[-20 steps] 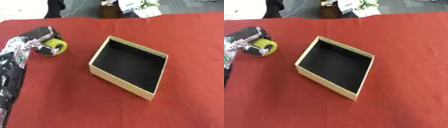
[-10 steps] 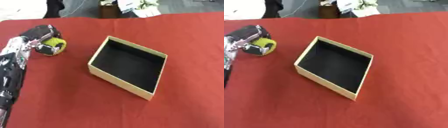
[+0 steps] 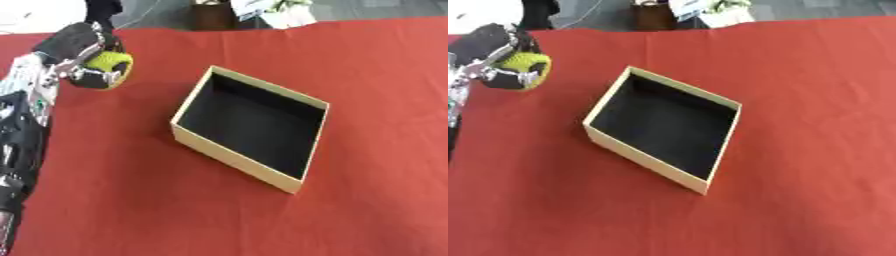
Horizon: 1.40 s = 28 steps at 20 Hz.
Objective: Pick up objects on the table and place them in the box.
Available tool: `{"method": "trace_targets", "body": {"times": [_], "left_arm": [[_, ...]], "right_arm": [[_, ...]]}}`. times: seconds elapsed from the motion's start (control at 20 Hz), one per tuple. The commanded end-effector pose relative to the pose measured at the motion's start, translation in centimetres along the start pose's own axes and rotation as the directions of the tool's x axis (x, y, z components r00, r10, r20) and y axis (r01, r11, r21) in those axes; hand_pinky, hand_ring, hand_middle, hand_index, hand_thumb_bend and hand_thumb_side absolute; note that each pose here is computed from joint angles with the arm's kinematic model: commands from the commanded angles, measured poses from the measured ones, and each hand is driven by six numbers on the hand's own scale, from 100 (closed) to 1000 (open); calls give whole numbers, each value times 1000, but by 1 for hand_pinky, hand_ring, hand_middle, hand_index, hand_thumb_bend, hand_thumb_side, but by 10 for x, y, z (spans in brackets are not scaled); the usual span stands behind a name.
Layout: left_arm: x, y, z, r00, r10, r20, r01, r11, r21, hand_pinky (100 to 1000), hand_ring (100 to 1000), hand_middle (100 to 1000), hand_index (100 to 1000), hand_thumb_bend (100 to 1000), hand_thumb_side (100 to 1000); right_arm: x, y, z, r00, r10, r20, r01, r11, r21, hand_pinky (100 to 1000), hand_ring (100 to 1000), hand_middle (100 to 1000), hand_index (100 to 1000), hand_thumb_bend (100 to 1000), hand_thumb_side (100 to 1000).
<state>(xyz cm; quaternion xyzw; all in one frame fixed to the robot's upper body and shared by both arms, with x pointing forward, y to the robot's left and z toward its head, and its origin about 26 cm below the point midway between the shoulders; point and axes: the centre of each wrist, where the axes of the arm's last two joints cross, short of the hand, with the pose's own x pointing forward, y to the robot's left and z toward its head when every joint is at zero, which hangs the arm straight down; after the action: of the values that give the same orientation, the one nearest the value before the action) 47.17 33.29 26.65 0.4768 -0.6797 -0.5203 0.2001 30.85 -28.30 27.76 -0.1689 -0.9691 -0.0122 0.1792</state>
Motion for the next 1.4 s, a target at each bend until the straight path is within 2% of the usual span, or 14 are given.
{"method": "trace_targets", "body": {"times": [0.05,0.45,0.5,0.7,1.05,1.2,1.4], "left_arm": [[6,34,-11,998,-49,50,43,991,127,381,197,325,390,108,100],[44,69,-36,975,-50,216,-21,949,315,362,189,308,375,100,100],[49,72,-40,970,-47,239,-36,942,333,360,165,306,372,100,100],[75,78,-51,936,-39,349,-104,918,382,358,161,303,368,100,100],[112,62,-65,846,29,532,-240,912,333,354,154,300,364,100,100],[121,50,-66,822,72,565,-279,916,289,353,150,300,366,100,100],[131,32,-63,809,113,577,-288,932,220,353,147,302,368,100,100]], "right_arm": [[7,-3,-7,999,0,35,0,1000,-10,764,700,561,734,100,545],[7,-5,-10,999,3,48,-2,999,-35,764,700,563,735,100,541],[7,-5,-10,999,3,48,-1,999,-41,764,700,564,735,100,540],[7,-8,-11,999,11,45,-8,998,-66,764,700,564,735,100,540],[7,-10,-12,999,23,40,-19,995,-101,764,700,564,735,100,540],[7,-10,-12,999,23,36,-19,994,-110,764,700,564,735,100,541],[7,-12,-12,999,33,33,-29,992,-121,764,701,563,734,100,542]]}}
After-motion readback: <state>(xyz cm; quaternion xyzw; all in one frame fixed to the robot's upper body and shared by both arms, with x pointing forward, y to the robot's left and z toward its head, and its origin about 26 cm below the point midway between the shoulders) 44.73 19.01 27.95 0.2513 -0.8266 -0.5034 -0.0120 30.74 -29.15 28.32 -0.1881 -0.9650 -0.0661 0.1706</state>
